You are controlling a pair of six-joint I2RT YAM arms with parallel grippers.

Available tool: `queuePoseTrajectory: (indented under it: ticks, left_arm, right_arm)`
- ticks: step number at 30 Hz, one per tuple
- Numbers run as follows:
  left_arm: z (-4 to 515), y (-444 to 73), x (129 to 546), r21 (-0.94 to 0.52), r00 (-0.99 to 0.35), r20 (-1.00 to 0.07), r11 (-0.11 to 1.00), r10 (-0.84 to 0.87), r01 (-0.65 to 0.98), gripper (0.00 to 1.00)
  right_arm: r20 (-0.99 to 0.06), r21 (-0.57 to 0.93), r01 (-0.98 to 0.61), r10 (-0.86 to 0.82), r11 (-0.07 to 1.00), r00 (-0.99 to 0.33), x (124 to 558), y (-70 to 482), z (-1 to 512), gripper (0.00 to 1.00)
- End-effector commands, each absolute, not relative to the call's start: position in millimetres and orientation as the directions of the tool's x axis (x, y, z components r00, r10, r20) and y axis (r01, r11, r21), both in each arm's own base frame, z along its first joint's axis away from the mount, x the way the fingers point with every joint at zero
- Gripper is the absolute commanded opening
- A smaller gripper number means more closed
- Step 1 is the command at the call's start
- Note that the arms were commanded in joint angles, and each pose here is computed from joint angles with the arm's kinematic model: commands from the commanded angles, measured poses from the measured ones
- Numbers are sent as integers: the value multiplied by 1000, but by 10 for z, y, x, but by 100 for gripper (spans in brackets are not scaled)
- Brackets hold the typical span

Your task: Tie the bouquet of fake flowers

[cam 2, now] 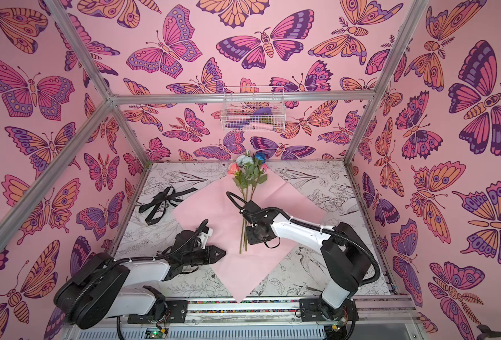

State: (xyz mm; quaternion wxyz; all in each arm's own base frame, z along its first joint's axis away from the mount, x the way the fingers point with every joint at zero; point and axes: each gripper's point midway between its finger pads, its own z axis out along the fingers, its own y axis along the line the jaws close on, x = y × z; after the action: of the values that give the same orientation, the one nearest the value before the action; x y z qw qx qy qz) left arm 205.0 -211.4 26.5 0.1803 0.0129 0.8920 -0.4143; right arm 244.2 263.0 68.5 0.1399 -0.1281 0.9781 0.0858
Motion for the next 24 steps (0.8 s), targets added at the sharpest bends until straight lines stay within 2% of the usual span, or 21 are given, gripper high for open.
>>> queuePoseTrajectory:
  ticks: [1,6,11,14,17,24]
  left_arm:
    - [173,-1958,1867,-695,-961,-244,715,-128,82,42]
    - [362,-1753,1766,-633,-960,-226,774,-166,15,46]
    - [487,-1412,1571,-527,-949,-174,839,-261,-135,56]
    - [500,-1406,1481,-543,-948,-129,820,-292,-179,65]
    - [497,-1397,1485,-545,-945,-136,819,-298,-179,73]
    - [508,-1493,1653,-584,-936,-195,801,-292,-129,83]
  right_arm:
    - [-334,121,-245,-192,962,-923,2457,2630,700,45]
    - [-326,118,-247,-197,962,-924,2489,2683,632,44]
    - [-323,123,-265,-214,956,-922,2522,2754,599,44]
    - [-326,133,-275,-220,952,-919,2527,2793,589,45]
    - [-326,146,-278,-219,949,-920,2532,2827,576,45]
    - [-319,163,-275,-213,948,-923,2530,2865,547,45]
